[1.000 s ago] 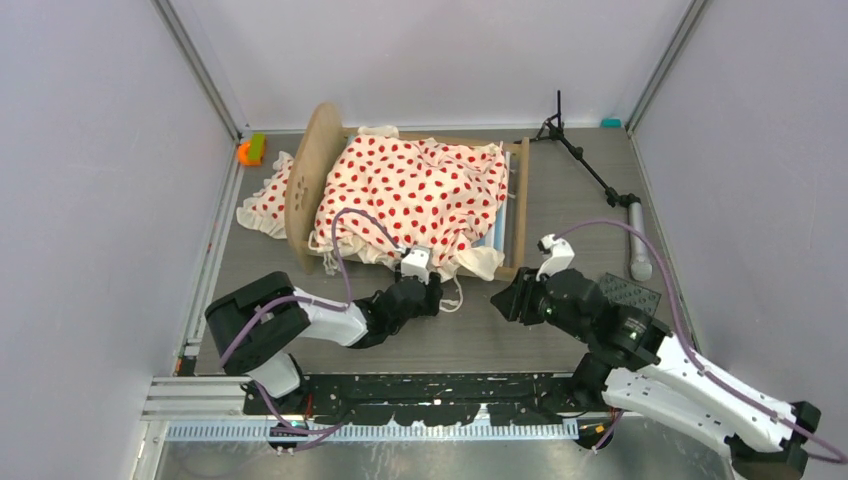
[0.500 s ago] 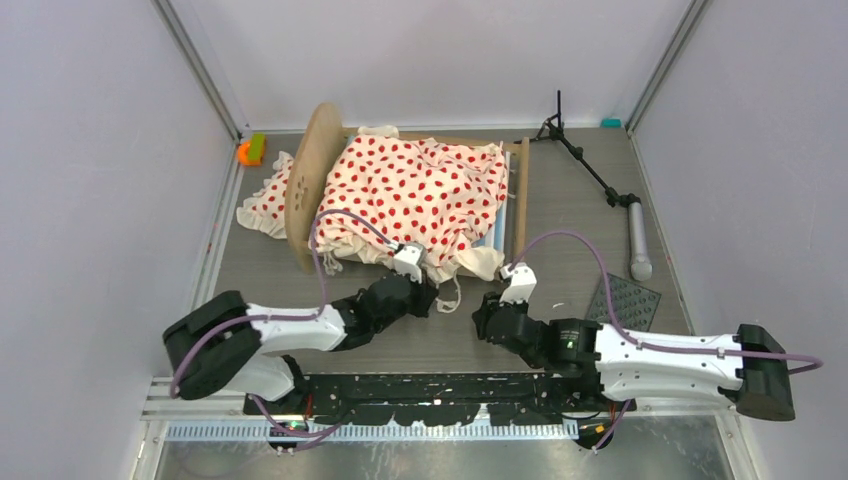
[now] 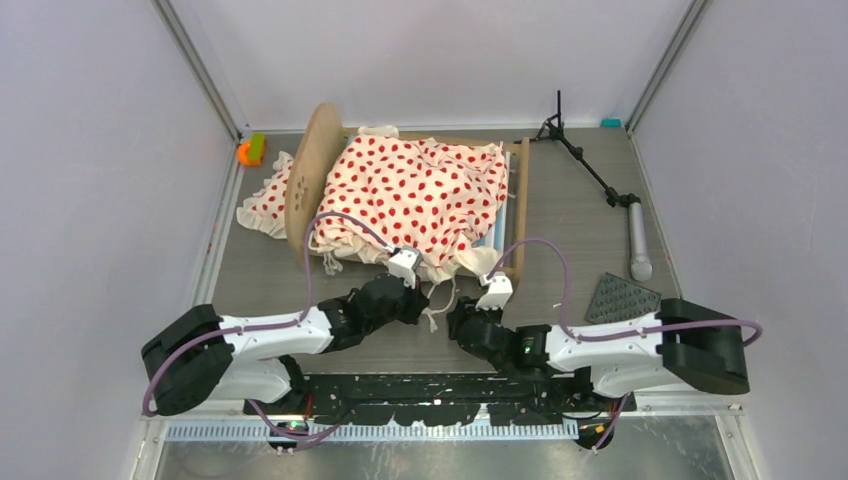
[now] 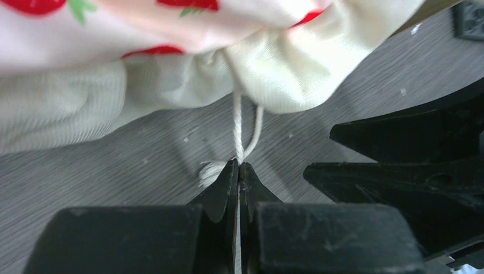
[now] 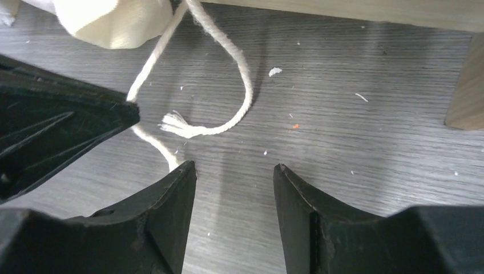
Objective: Set up the pet bed
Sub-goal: Tie the ropes to the bed frame.
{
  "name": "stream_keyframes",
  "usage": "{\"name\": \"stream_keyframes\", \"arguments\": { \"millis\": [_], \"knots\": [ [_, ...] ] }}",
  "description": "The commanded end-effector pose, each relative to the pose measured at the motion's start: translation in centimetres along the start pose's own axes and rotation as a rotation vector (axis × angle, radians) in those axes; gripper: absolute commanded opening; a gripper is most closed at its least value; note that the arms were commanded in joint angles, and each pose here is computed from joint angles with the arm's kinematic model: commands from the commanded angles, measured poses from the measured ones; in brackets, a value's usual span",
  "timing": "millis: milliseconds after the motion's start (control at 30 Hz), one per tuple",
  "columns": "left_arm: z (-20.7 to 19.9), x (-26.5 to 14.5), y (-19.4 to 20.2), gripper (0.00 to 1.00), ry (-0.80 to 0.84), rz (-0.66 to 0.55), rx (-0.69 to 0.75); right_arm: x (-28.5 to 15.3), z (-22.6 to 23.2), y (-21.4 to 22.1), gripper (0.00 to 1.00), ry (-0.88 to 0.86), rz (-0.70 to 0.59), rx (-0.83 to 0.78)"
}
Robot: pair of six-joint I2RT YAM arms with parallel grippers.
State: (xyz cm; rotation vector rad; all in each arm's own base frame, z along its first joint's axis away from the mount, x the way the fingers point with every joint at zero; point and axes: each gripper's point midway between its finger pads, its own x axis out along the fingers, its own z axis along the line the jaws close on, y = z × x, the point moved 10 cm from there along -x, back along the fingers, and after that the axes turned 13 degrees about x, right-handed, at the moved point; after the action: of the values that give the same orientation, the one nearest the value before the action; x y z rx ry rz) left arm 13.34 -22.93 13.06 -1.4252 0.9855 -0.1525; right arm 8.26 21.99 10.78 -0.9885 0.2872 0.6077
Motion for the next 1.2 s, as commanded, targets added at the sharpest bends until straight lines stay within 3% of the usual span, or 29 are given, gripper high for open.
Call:
{"name": "stream_keyframes", "arguments": {
  "millis": [0, 400, 633, 700, 933, 1167],
  "knots": [
    [1.1, -0.9, 0.1, 0.0, -0.11, 0.059, 0.041, 1.7, 2.9, -0.5, 0.58, -0.016, -0.149, 0.171],
    [1.7, -1.7, -0.3, 0.0, -0.17, 0.081, 0.085, 6.2, 3.5, 1.8, 0.6, 0.139, -0.323, 0.196],
    [1.7, -1.6, -0.3, 0.0, -0.168, 0.085, 0.094, 8.4, 2.2, 2.5, 0.56, 0.232, -0.328, 0.204],
    [1.7, -1.6, -0.3, 0.0, -0.162, 0.085, 0.096, 8.6, 1.9, 2.6, 0.5, 0.244, -0.331, 0.2],
    [1.2, -1.5, -0.3, 0.0, -0.098, 0.099, 0.101, 7.6, 1.2, 1.8, 0.04, 0.242, -0.315, 0.18],
    [0.0, -1.4, -1.0, 0.0, 0.022, 0.089, 0.088, 2.7, 1.1, -2.0, 0.0, 0.211, -0.232, 0.154]
  ]
}}
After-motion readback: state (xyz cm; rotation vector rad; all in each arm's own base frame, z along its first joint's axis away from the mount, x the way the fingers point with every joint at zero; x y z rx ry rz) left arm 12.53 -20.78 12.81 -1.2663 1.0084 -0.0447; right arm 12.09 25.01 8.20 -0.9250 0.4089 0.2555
